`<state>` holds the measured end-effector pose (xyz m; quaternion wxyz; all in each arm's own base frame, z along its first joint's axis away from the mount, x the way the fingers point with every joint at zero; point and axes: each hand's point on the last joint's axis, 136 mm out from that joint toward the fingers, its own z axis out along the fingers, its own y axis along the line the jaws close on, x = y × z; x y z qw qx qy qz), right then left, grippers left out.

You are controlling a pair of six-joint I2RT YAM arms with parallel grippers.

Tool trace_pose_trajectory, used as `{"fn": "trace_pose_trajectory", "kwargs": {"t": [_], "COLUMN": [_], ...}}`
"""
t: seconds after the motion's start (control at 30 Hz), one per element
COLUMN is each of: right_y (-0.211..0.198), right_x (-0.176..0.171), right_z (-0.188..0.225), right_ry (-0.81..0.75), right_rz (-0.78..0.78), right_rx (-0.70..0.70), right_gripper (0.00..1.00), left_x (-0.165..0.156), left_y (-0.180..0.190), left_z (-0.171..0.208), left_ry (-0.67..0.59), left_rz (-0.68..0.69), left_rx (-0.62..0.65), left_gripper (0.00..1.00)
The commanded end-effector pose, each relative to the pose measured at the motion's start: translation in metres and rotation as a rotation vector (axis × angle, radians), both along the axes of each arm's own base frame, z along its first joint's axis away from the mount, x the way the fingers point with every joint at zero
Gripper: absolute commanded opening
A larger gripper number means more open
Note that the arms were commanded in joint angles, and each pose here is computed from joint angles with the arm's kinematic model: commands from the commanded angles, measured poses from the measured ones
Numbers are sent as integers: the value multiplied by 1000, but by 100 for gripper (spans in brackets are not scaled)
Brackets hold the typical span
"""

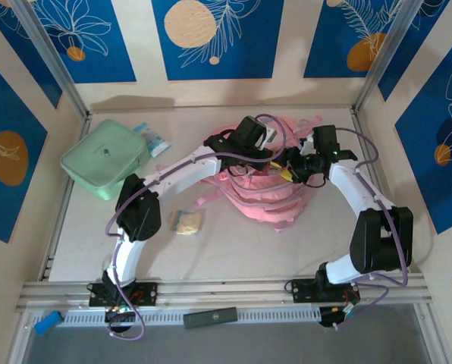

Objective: Pack the student bag

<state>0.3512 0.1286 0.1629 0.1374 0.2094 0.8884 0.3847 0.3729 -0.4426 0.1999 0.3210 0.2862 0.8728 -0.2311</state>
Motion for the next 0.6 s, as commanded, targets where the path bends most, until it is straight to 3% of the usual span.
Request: {"fn": "trace_pose_trajectory", "kwargs": {"t": [0.0, 0.1, 0.13, 0.33, 0.57], "right_y": [14, 20, 22, 53, 17], "right_x": [0, 5, 7, 22, -2], "right_z": [13, 7, 5, 4, 11], "right_ry": [-35, -16, -9, -29, -62], "right_rz": [37, 32, 28, 81, 52], "right_rx": [78, 91, 93, 117, 23], "right_gripper": [50, 21, 18, 12, 13], "left_x": [2, 0, 0, 4, 1], "left_y": [-16, -17, -17, -17, -25], "left_z": [55, 59, 59, 55, 36], "left_ry": [-37, -29, -27, -15, 66], "left_rz": [-7, -5, -2, 25, 3], "left_rx": [-171, -189, -191, -197, -213], "left_gripper": [0, 0, 0, 0, 0]}}
